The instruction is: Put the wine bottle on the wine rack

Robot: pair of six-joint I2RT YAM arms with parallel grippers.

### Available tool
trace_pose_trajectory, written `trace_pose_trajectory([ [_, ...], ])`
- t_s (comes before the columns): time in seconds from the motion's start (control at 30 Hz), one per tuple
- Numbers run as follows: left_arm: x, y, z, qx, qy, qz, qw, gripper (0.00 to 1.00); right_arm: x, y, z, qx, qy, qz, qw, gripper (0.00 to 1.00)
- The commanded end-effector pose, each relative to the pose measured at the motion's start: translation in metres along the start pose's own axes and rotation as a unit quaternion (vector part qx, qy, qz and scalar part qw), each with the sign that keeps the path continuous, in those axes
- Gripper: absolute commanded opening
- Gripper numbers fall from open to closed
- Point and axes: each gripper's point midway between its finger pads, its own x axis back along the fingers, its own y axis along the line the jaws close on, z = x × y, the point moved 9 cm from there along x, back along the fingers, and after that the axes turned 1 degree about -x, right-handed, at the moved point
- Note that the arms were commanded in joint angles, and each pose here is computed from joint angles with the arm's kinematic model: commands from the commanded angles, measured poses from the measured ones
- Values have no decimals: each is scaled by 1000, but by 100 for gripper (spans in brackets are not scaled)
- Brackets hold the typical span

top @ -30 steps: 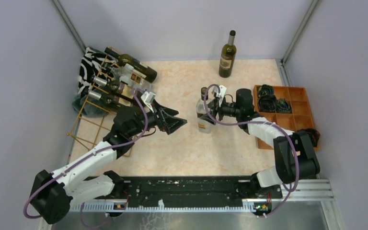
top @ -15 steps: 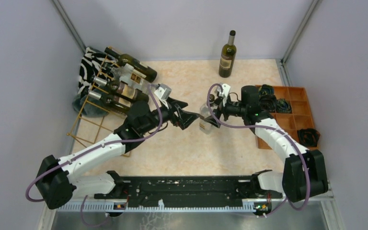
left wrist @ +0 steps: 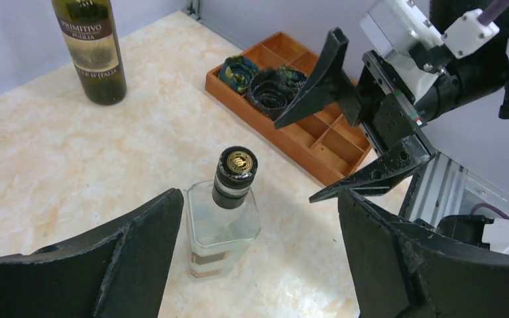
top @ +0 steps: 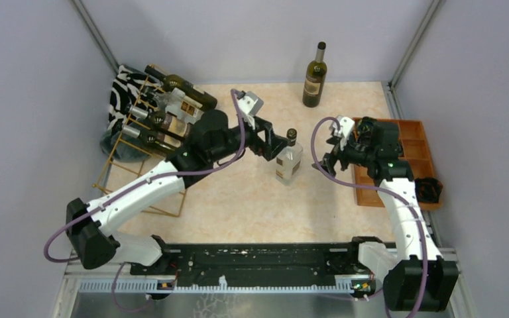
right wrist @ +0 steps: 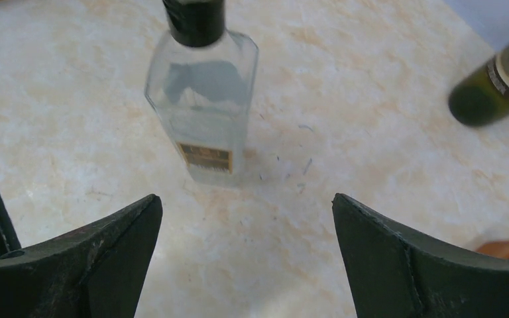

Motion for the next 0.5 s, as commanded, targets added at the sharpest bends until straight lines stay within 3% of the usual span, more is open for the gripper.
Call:
trace_pose_trajectory([
  [0.0,-6,-6,2,-6,82,-34,996,92,15,3,21,0,13,23,1000,98],
  [0.13,-21,-10,-3,-22,121,-89,988,92,15,-3,31,3,38,55,998,98],
  [0.47,-53,-17,-11,-73,181,-146,970,92,22,-15,30,-5,66,127,990,98],
])
